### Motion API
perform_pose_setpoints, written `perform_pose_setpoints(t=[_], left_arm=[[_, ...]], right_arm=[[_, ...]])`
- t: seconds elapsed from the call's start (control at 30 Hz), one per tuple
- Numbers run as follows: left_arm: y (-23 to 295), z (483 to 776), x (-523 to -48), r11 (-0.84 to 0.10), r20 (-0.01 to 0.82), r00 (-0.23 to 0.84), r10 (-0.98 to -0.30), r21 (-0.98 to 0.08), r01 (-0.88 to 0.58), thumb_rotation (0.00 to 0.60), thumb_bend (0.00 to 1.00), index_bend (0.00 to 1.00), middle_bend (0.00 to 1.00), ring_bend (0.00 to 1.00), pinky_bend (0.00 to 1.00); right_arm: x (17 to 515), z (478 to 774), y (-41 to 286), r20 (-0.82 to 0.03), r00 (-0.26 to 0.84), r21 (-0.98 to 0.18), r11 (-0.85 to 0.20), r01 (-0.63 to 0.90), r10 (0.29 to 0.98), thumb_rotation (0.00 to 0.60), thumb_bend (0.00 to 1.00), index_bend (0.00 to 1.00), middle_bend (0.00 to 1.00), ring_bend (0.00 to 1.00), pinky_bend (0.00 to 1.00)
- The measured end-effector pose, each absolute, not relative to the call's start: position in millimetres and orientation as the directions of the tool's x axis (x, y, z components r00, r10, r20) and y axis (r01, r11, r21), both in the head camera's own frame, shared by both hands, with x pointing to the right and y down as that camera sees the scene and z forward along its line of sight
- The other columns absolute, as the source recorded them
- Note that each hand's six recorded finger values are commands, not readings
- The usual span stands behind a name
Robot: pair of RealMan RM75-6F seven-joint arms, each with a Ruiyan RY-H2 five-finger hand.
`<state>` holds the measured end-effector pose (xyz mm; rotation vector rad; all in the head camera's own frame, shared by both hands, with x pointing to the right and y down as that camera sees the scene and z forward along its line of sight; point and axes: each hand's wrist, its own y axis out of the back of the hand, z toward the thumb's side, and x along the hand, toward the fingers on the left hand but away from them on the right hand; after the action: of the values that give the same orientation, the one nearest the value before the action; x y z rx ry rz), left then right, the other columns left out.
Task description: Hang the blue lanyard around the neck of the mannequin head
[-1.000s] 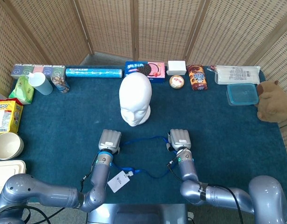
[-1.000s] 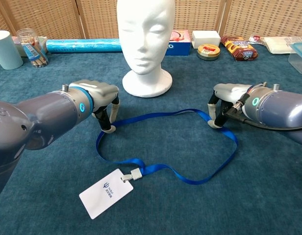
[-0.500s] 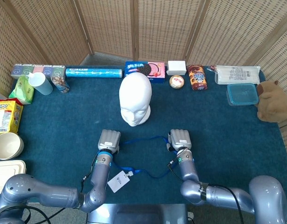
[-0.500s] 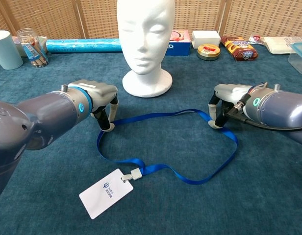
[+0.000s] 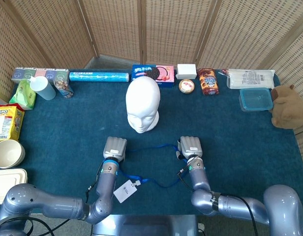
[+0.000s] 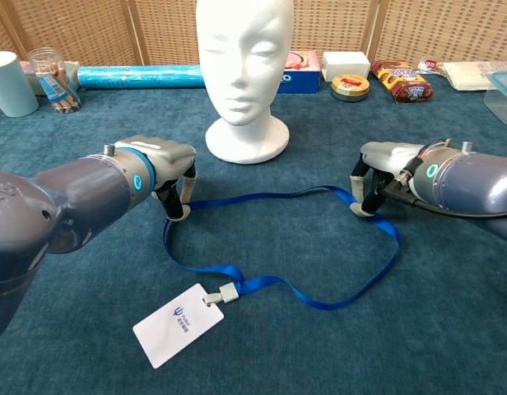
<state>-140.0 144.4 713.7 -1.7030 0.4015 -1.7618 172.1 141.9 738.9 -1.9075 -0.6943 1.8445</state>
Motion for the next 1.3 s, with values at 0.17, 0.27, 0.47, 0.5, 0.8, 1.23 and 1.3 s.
perform_pose_setpoints(t=[0.17, 0.27, 0.47, 0.5, 0.8, 1.23, 1.3], left_arm=[[144, 713, -140, -0.743, 0.77, 0.054, -0.635, -0.629, 0.229, 0.552, 0.47, 0.59, 1.0, 1.0, 1.0], [143, 712, -141, -0.741, 0.765, 0.056, -0.642, -0.638, 0.211, 0.554, 0.47, 0.6, 1.0, 1.0, 1.0], [137, 702, -146, -0.724, 0.737, 0.074, -0.672, -0.674, 0.147, 0.555, 0.46, 0.6, 1.0, 1.0, 1.0], [133, 698, -149, -0.715, 0.725, 0.079, -0.684, -0.688, 0.123, 0.554, 0.46, 0.6, 1.0, 1.0, 1.0], [110, 657, -190, -0.649, 0.636, 0.142, -0.759, -0.757, -0.078, 0.555, 0.46, 0.6, 1.0, 1.0, 1.0], [101, 603, -219, -0.569, 0.527, 0.224, -0.82, -0.793, -0.216, 0.559, 0.46, 0.61, 1.0, 1.0, 1.0], [98, 595, -224, -0.552, 0.507, 0.227, -0.832, -0.801, -0.233, 0.56, 0.46, 0.61, 1.0, 1.0, 1.0]], right_arm=[[172, 738, 142, -0.799, 0.01, -0.598, -0.797, 0.084, 0.601, 0.546, 0.49, 0.58, 0.98, 1.0, 1.0], [172, 736, 142, -0.797, 0.014, -0.6, -0.794, 0.093, 0.604, 0.551, 0.49, 0.59, 0.98, 1.0, 1.0], [165, 726, 140, -0.788, 0.057, -0.601, -0.787, 0.14, 0.613, 0.552, 0.49, 0.6, 0.99, 1.0, 1.0], [162, 723, 140, -0.785, 0.07, -0.602, -0.784, 0.15, 0.616, 0.553, 0.49, 0.6, 0.99, 1.0, 1.0], [145, 672, 137, -0.719, 0.234, -0.592, -0.753, 0.287, 0.654, 0.556, 0.49, 0.61, 1.0, 1.0, 1.0], [136, 599, 131, -0.565, 0.388, -0.582, -0.685, 0.437, 0.728, 0.581, 0.49, 0.62, 1.0, 1.0, 1.0], [136, 589, 129, -0.54, 0.4, -0.579, -0.671, 0.462, 0.741, 0.581, 0.49, 0.63, 1.0, 1.0, 1.0]])
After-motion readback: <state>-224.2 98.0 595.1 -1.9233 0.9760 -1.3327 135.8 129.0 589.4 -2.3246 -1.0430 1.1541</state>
